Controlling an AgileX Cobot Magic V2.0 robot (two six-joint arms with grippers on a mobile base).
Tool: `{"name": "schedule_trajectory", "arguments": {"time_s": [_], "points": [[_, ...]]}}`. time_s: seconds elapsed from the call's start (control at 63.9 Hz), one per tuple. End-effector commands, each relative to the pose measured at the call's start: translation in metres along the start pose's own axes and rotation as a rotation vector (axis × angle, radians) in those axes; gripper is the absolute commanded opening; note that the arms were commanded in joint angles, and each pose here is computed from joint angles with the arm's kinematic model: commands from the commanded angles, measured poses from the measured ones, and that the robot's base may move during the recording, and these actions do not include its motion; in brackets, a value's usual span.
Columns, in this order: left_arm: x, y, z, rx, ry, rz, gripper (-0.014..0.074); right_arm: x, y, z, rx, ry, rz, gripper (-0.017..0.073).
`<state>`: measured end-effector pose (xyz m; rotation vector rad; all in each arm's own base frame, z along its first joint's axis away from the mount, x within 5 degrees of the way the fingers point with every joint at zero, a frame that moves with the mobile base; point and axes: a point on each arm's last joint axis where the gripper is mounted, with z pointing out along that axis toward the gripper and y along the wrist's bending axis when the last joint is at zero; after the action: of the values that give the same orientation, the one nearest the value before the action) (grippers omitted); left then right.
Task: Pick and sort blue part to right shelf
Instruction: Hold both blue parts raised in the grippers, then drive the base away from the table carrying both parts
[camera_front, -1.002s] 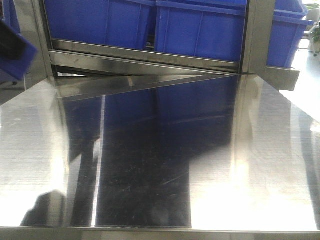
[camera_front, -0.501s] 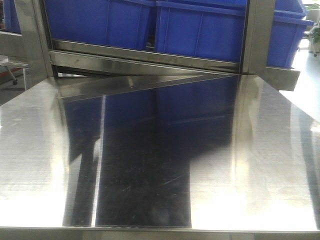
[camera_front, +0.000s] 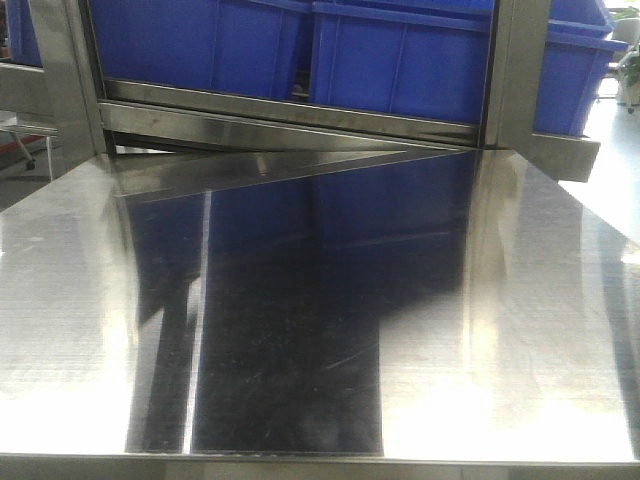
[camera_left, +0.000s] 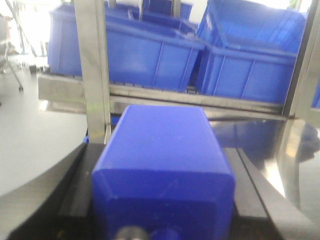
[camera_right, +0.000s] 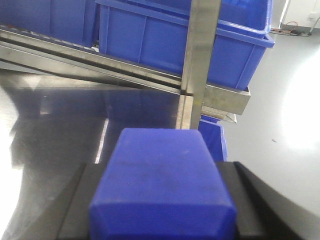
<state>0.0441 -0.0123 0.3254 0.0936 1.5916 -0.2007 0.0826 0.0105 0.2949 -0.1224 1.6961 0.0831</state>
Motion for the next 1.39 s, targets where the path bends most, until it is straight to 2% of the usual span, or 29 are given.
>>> {"name": "schedule_trajectory", "arguments": {"time_s": [0.0, 1.377], "points": [[-0.0162, -0.0003, -0.0033, -0.005, -0.108, -0.011, 0.0405, -0.0174, -0.0005, -0.0019, 0.005, -0.115, -0.015, 0.0413], [-0.0162, -0.0002, -0.0029, -0.006, -0.106, -0.011, 0.0405, -0.0174, -0.0005, -0.0019, 0.005, -0.115, -0.015, 0.0413]]}}
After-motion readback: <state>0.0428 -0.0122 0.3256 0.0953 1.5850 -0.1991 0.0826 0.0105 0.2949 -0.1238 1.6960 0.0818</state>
